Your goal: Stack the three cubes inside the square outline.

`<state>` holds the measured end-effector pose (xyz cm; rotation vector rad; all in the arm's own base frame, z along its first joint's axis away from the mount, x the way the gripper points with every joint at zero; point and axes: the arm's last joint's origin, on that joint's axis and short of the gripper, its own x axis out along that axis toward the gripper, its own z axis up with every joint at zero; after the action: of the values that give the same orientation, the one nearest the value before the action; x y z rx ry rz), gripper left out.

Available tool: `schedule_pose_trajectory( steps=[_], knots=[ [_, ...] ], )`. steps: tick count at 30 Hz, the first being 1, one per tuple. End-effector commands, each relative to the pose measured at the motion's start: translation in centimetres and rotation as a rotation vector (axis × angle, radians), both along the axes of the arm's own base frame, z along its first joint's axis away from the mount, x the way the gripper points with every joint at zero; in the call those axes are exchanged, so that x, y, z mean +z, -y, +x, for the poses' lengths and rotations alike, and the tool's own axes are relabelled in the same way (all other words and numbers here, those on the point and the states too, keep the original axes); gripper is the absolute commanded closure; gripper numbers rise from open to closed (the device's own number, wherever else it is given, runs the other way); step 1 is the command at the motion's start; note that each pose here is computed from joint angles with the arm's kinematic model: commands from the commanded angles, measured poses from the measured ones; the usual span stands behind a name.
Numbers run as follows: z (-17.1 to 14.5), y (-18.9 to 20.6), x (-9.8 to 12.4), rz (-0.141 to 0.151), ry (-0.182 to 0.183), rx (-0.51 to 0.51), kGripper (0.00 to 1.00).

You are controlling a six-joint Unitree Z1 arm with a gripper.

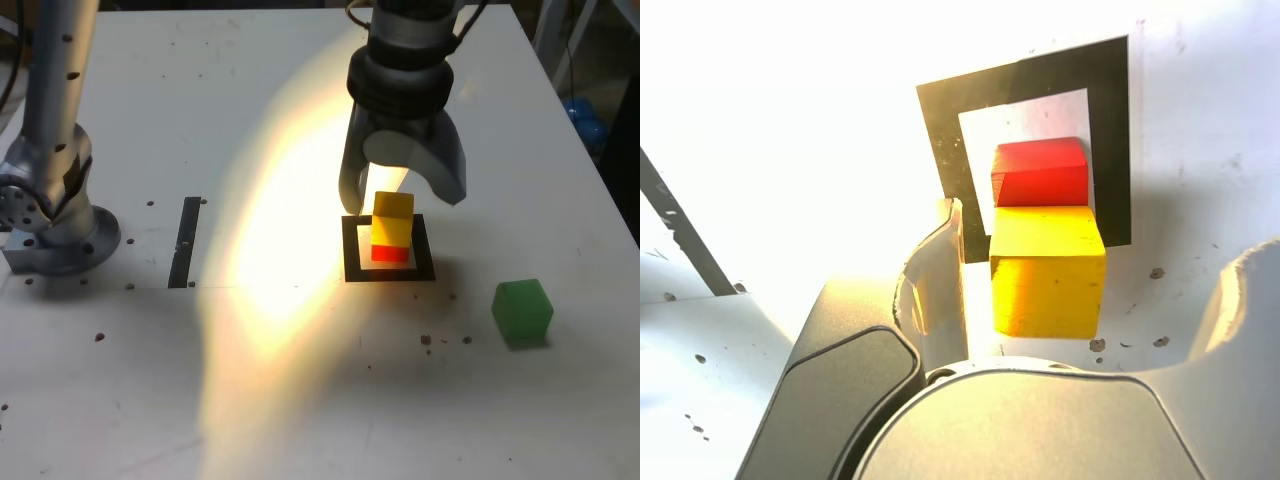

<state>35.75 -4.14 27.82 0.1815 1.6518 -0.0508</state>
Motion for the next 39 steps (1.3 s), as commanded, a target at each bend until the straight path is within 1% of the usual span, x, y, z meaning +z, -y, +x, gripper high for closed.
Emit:
schedule_pose_trajectory(
  steps=[1,5,6,7,9,12,17,18,20,25,28,29,31,34,36,39],
  knots=[
    [-0.2,0.0,0.7,0.01,0.015,-0.004,0.01],
    [-0.4,0.1,1.8,0.044,0.023,-0.022,0.01],
    [-0.3,0.2,2.2,0.056,0.028,-0.038,0.01],
    [-0.3,0.3,2.4,0.061,0.031,-0.049,0.01],
    [0.1,0.8,3.1,0.077,0.049,-0.101,0.01],
    [1.1,1.9,4.0,0.089,0.092,-0.195,0.01],
    [2.6,3.7,5.3,0.113,0.185,-0.331,0.01],
    [2.9,4.0,5.4,0.116,0.201,-0.352,0.01],
    [3.4,4.2,5.3,0.114,0.221,-0.388,0.01],
    [4.4,4.9,4.5,0.109,0.239,-0.482,0.01],
    [5.1,5.4,4.0,0.114,0.253,-0.584,0.0],
    [5.3,5.5,3.8,0.115,0.253,-0.624,0.0],
    [5.7,5.7,3.4,0.115,0.243,-0.706,0.0],
    [5.9,5.9,2.4,0.109,0.203,-0.792,0.0],
    [6.0,5.9,1.6,0.104,0.168,-0.818,0.0],
    [6.2,5.9,0.4,0.101,0.123,-0.83,0.01]
  ],
)
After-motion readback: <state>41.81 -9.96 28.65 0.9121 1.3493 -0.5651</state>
